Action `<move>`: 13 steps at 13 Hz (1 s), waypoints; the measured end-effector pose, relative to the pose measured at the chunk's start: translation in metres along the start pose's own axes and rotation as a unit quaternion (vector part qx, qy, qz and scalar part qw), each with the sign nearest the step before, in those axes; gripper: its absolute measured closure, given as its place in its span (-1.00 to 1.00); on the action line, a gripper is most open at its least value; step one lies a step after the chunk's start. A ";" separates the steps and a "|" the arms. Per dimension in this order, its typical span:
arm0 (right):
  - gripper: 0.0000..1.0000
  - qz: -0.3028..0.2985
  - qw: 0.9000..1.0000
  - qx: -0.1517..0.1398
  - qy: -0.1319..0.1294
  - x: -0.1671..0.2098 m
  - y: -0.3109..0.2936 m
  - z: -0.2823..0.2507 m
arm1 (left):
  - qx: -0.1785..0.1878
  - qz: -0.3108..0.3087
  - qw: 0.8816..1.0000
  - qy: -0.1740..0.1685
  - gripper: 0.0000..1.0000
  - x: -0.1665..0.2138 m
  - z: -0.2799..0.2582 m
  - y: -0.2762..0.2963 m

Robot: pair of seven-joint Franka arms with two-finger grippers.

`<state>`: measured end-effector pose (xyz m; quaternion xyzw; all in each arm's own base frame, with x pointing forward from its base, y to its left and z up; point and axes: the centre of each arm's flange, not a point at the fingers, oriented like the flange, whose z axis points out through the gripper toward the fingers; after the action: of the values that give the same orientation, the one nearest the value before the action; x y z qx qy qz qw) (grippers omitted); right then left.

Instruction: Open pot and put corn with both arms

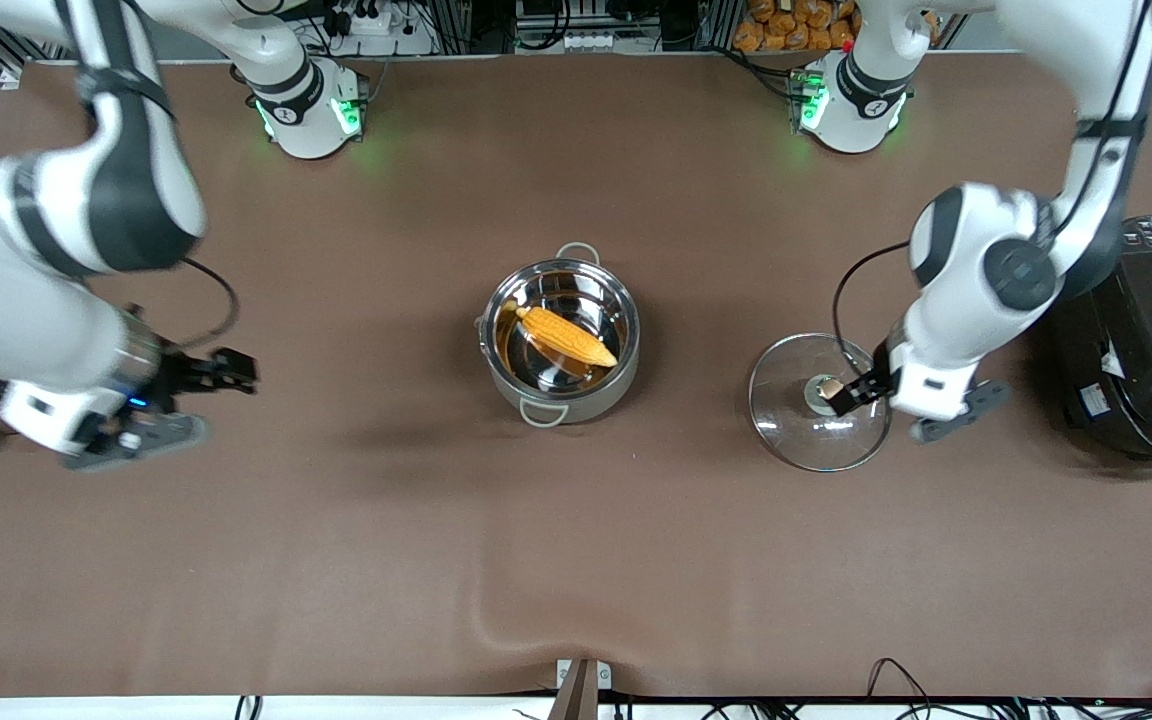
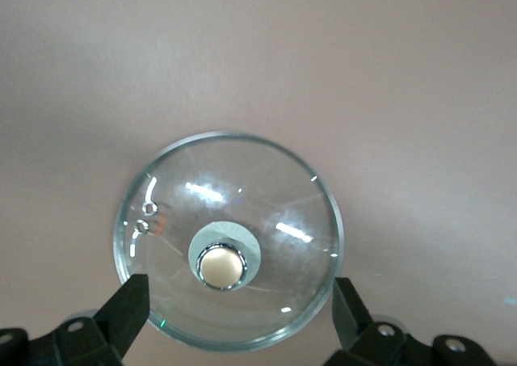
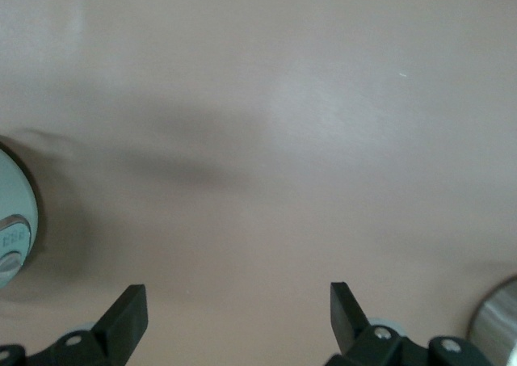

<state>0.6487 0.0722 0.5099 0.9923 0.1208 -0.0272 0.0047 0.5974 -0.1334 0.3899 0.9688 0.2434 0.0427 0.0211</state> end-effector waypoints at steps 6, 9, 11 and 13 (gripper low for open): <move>-1.00 0.014 1.000 0.005 0.008 -0.041 0.049 -0.041 | 0.023 0.083 0.996 -0.017 -1.00 0.004 -0.153 -0.003; -1.00 0.032 0.999 0.008 0.008 -0.061 0.068 -0.060 | 0.021 0.160 0.987 -0.005 -1.00 0.014 -0.192 -0.014; -1.00 0.048 0.999 0.011 0.009 -0.081 0.086 -0.073 | 0.017 0.191 0.981 0.005 -1.00 0.019 -0.208 -0.025; -1.00 0.052 0.998 0.012 0.014 -0.102 0.086 -0.084 | 0.016 0.204 0.979 0.012 -1.00 0.022 -0.221 -0.038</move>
<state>0.5746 -0.0347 0.5995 0.9975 0.0691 -0.0140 -0.0074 0.5781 -0.0854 0.6095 0.9977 0.0413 0.0537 -0.0064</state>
